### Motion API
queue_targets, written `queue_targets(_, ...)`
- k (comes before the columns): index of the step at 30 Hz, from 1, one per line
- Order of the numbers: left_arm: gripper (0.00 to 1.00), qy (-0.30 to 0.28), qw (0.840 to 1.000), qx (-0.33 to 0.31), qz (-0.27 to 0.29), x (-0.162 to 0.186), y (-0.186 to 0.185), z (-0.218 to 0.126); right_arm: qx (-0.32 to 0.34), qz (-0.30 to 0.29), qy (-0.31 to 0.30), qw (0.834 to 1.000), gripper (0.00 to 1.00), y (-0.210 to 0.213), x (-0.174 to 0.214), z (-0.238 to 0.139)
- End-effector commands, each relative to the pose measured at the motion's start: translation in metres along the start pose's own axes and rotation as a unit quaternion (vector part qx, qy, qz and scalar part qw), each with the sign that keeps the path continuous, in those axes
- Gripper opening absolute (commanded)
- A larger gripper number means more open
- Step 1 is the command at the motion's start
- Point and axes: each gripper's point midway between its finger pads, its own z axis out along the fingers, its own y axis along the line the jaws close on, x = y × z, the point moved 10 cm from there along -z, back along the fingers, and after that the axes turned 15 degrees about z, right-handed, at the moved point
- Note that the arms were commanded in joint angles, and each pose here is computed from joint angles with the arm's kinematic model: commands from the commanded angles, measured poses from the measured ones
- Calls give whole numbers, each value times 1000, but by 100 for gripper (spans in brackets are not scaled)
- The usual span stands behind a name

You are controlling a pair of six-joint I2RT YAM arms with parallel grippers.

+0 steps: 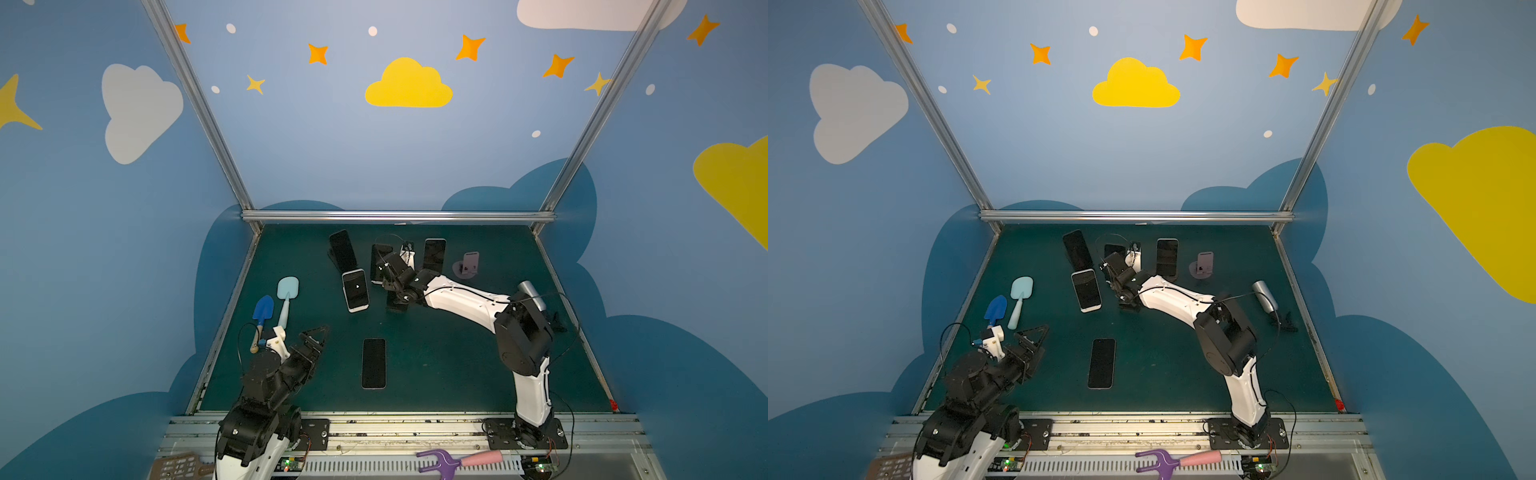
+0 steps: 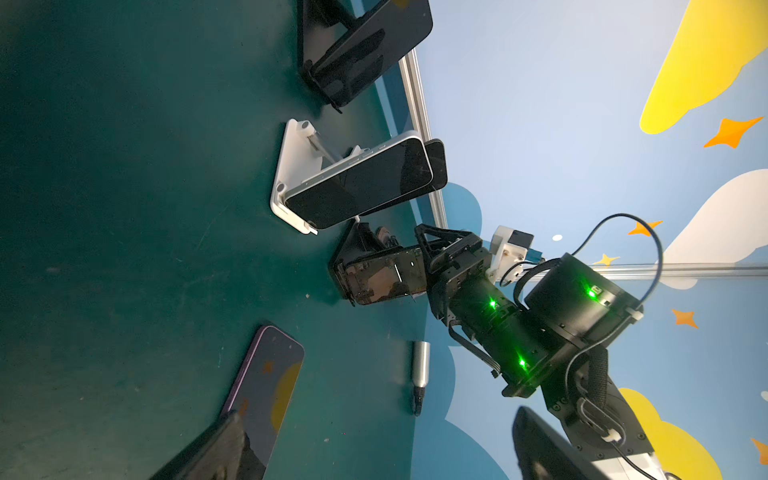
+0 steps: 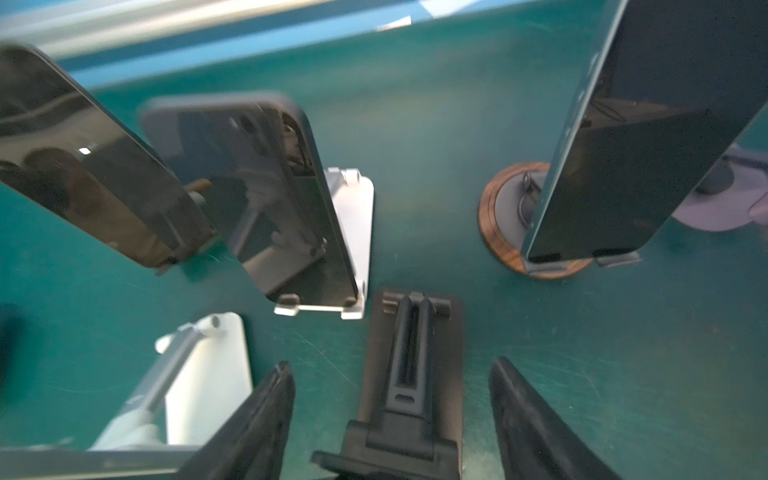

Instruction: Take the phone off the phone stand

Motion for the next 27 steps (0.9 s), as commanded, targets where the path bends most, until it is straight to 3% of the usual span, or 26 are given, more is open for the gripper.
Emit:
queue_targets(1,100,-8,1000,16,10,-1,-5,-4,7,6,-5,1000,64,-1,3,2)
queue_targets(12,100,-7,1000,14,8,0,-2,-4,-12,12,-7,1000,64,-1,4,0)
queue_targets(16,100,-6,1000,15,9,0,-3,-5,6,11,-1,1000,79,-1,5,2)
queue_targets(20,100,-7,1000,13,11,0,-2,-5,29,17,-9,999,87,-4,4,-2)
queue_targets(27,100,-8,1000,16,10,1,-2,-5,46,31,-29,998,91,-1,15,-3)
